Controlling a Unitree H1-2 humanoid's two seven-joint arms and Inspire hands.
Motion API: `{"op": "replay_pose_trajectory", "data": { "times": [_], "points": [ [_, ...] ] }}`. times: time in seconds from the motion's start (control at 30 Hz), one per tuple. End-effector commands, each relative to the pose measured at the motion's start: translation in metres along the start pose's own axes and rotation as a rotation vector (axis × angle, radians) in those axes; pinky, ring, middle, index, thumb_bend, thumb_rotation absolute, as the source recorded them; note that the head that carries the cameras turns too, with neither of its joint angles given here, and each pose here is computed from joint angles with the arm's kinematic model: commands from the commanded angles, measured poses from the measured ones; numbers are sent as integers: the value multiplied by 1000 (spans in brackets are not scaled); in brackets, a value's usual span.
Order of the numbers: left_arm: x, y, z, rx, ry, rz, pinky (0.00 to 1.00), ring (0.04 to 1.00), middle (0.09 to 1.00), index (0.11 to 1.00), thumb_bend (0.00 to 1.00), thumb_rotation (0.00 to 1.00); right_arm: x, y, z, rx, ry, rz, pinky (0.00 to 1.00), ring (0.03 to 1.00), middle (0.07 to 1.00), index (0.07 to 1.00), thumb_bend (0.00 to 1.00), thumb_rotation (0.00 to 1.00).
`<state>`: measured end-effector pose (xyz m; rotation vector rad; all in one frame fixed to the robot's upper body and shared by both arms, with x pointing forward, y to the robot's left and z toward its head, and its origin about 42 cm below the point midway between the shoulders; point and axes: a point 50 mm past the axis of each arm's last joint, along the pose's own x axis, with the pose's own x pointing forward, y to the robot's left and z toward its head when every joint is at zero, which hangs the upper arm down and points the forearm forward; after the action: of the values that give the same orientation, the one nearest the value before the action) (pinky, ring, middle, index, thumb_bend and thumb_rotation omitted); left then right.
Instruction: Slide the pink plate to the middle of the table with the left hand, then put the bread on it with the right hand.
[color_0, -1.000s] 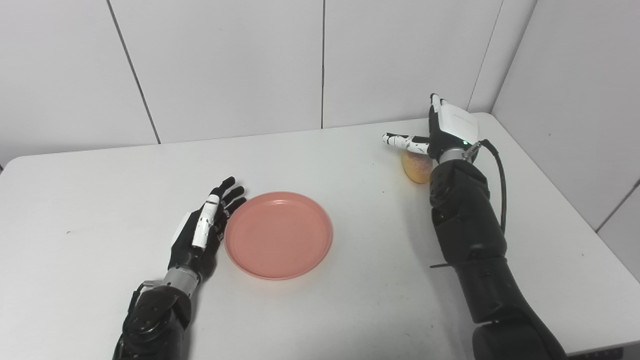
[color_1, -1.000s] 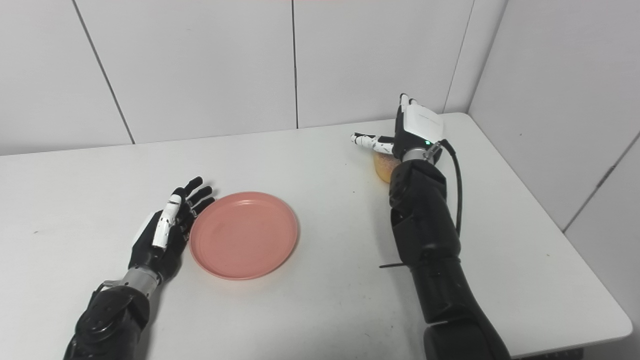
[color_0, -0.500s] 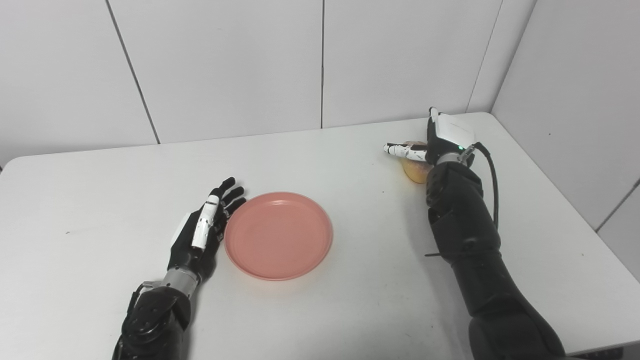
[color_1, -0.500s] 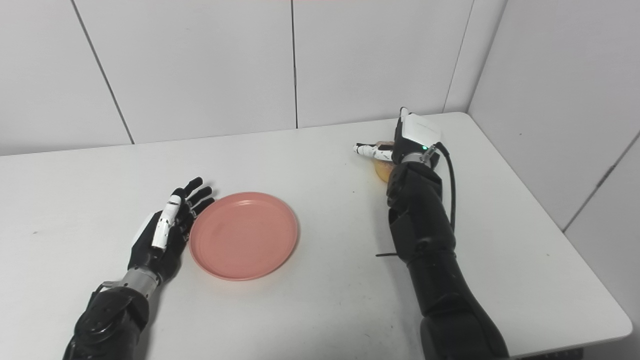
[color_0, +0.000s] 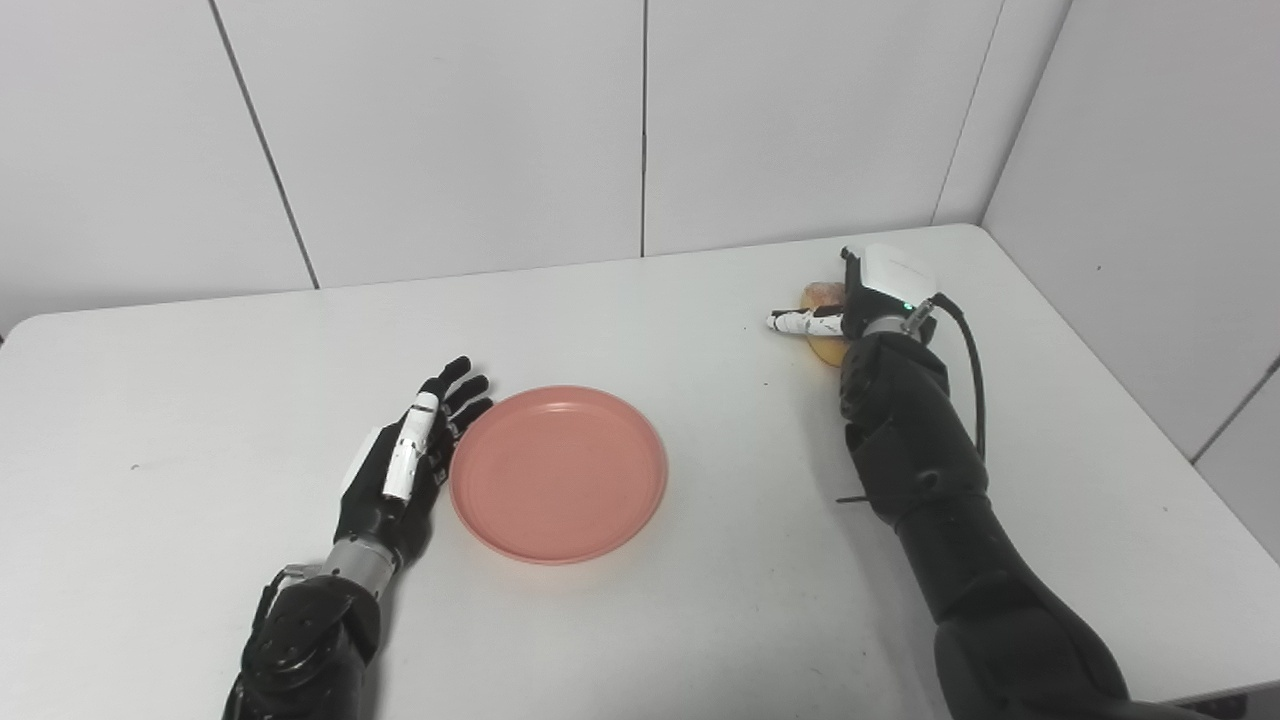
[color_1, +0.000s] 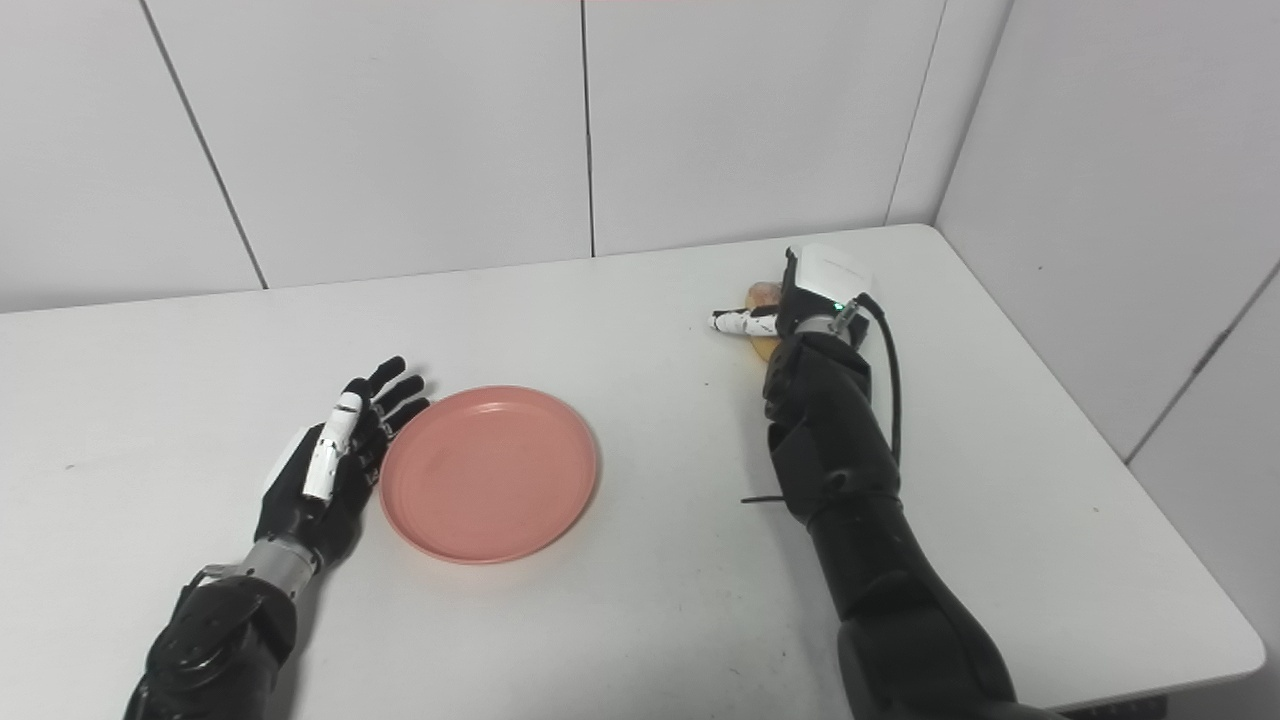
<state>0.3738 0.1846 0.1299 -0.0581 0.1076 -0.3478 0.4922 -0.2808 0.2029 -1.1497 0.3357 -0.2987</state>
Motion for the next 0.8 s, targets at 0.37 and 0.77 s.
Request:
{"op": "replay_pose_trajectory", "data": {
  "times": [0.37,0.77],
  "points": [
    [-1,-2,-6,-2,50,-22,885,895,909,902,356,1000,9,-33,19,9,-73,-74,401,517,624,720,783,315],
    [-1,-3,-4,-5,51,-20,879,891,905,896,347,1000,10,-33,19,-37,-97,-104,333,450,535,497,493,158]
  ]
}}
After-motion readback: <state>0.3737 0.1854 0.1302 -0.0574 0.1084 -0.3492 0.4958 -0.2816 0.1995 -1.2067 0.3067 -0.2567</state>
